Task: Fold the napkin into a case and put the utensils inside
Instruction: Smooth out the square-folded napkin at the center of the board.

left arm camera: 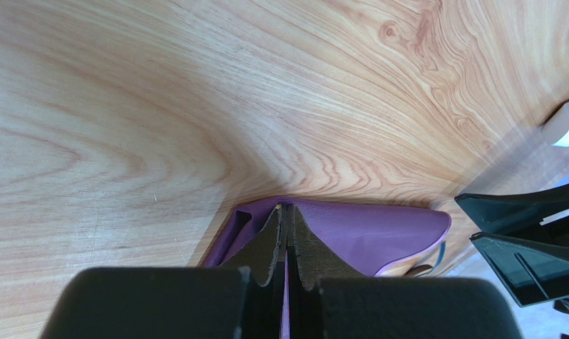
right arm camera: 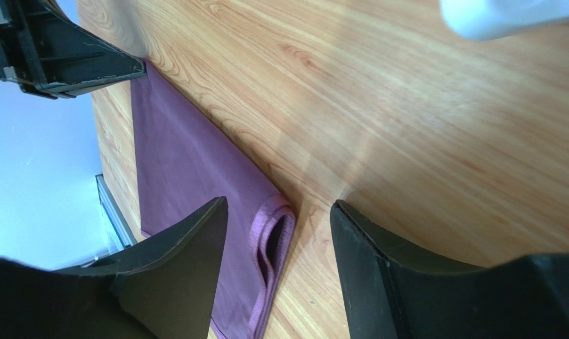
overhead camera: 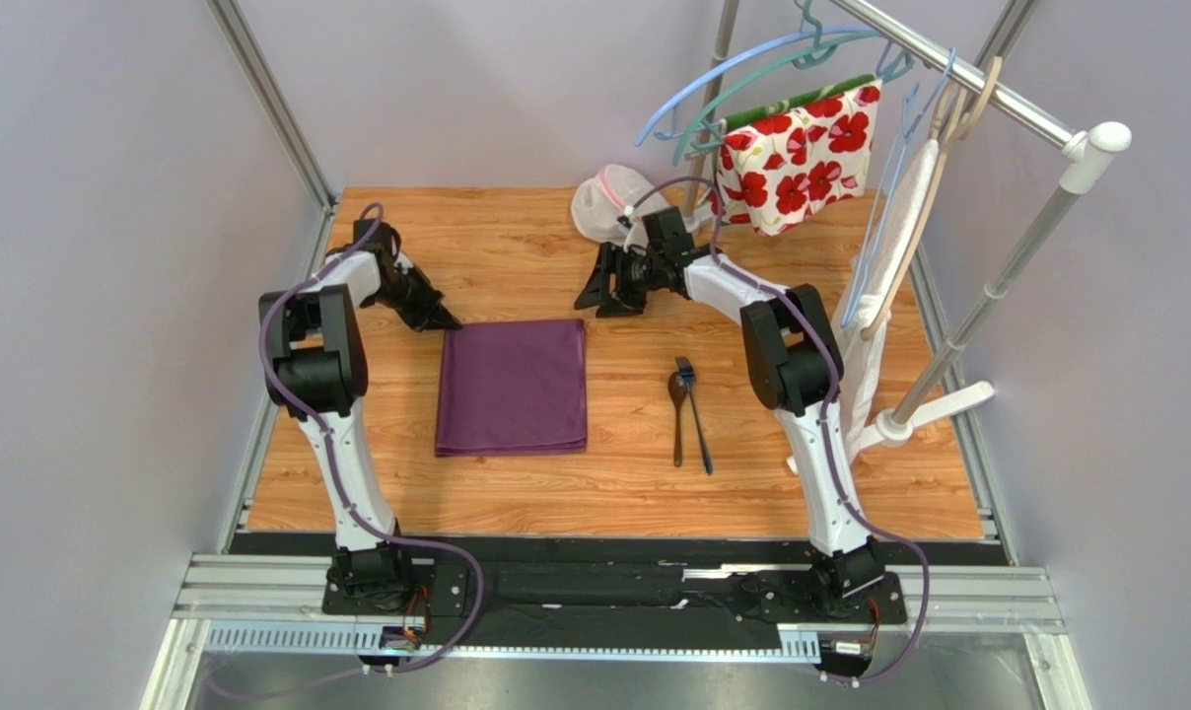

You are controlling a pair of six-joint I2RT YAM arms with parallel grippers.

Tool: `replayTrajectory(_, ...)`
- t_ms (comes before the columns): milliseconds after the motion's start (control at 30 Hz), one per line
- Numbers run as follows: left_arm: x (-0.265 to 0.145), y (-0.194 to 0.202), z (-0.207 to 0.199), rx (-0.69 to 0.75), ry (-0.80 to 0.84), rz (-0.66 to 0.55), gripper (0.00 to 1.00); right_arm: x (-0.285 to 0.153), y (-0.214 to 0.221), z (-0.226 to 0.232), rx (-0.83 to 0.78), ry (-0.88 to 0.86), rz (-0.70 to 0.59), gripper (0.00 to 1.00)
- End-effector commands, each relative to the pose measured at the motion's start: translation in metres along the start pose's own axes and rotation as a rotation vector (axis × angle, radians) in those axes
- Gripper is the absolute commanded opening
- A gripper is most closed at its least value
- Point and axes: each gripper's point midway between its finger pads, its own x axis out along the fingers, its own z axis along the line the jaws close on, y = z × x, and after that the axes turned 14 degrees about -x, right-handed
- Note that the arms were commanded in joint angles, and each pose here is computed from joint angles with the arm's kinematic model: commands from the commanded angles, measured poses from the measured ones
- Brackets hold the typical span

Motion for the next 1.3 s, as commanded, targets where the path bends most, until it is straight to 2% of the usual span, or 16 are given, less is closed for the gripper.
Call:
replayTrajectory(0,-0.039,0.009,-0.03,0.131,0.086,-0.04,0.0,-0.017,-0.029,0.054,-0.117,0.006,-0.048,0.61)
replayTrajectory(133,-0.056,0.021,-0.038,0.14,0.147,-0.047,0.02,-0.011,-0.022,0.093,-0.159,-0.019,-0.047,0.61)
replayTrajectory(233,-0.054,0.027,-0.036,0.142,0.175,-0.041,0.06,-0.009,-0.018,0.102,-0.184,0.011,-0.057,0.62)
replayTrajectory(367,-0.029,0.021,0.001,0.066,0.041,-0.006,0.05,-0.006,-0.012,0.095,-0.21,0.082,-0.052,0.62)
replayTrajectory(467,-0.019,0.017,0.023,0.021,-0.046,0.002,0.03,-0.011,-0.013,0.082,-0.268,0.202,-0.051,0.62)
replayTrajectory(567,-0.015,0.014,0.034,0.024,-0.088,-0.007,0.03,-0.015,-0.015,0.089,-0.286,0.19,-0.046,0.62)
replayTrajectory(733,-0.017,0.014,0.029,0.026,-0.074,-0.004,0.02,0.0,-0.016,0.131,-0.275,-0.02,-0.047,0.62)
replayTrajectory(833,-0.016,0.014,0.032,0.024,-0.093,0.004,0.02,0.028,0.002,0.14,-0.236,-0.114,0.011,0.61)
replayTrajectory(1000,-0.017,0.013,0.035,0.028,-0.111,0.0,0.02,0.061,0.017,0.129,-0.161,-0.181,0.032,0.61)
replayTrajectory(1267,-0.015,0.01,0.041,0.033,-0.146,-0.002,0.01,0.074,0.013,0.082,-0.096,-0.151,0.025,0.61)
